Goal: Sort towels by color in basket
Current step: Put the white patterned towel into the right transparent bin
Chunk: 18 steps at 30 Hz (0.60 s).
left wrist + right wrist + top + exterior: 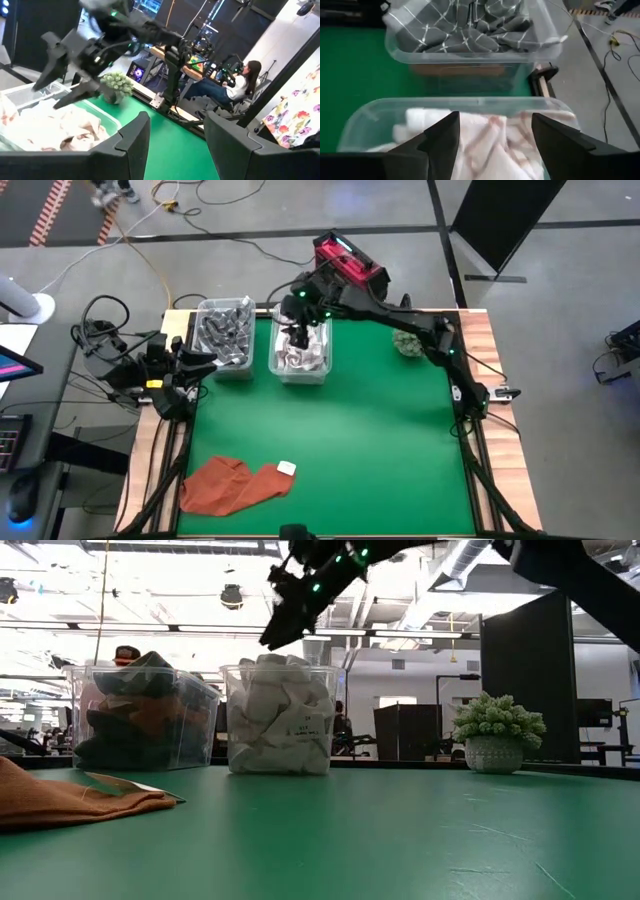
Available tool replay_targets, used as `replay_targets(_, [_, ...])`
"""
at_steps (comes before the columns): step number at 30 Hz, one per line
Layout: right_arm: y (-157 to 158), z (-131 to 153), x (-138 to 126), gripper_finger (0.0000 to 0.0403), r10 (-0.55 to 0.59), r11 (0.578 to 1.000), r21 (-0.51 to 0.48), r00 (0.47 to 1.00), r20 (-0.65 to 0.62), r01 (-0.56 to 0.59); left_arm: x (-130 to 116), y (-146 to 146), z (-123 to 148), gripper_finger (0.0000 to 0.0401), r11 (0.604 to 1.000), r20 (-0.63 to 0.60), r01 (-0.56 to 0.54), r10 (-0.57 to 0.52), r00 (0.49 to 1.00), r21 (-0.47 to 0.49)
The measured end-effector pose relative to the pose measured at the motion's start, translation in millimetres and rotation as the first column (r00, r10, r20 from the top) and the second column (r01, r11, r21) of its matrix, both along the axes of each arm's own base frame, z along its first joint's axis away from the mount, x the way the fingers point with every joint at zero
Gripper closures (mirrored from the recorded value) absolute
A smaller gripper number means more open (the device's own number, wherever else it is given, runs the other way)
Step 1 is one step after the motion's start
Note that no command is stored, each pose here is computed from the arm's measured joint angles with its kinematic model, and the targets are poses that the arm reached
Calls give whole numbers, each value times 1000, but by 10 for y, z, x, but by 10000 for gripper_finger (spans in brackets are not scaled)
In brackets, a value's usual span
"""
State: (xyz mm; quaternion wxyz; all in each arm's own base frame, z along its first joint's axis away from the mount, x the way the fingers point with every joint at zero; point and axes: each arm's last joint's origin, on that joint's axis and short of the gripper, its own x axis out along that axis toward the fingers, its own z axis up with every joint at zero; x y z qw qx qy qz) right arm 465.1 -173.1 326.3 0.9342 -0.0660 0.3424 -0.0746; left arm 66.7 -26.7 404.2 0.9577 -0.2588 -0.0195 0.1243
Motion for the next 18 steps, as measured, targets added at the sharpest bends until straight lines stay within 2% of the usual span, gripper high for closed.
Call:
replay_targets(3, [-109, -299, 132, 133, 8, 1000, -3, 999, -32, -8, 0, 0, -1, 225, 1000, 1, -1, 1, 1000, -6])
replay_targets(8, [-341, -1112, 293, 142, 16, 999, 36, 981, -194, -10, -1, 4, -2, 225, 1000, 4, -13, 13, 1000, -20])
replay_targets(10, [-369, -1334, 334, 148, 23, 998, 60, 974, -225, -10, -2, 8, -2, 225, 999, 6, -28, 28, 1000, -22])
replay_targets(14, [-373, -1385, 357, 164, 29, 999, 33, 968, -247, -21, -3, 9, -1, 225, 999, 7, -34, 34, 999, -28])
replay_targets(18, [-349, -1120, 335, 180, 37, 999, -18, 972, -230, -43, -3, 10, -1, 225, 999, 8, -34, 35, 999, -29])
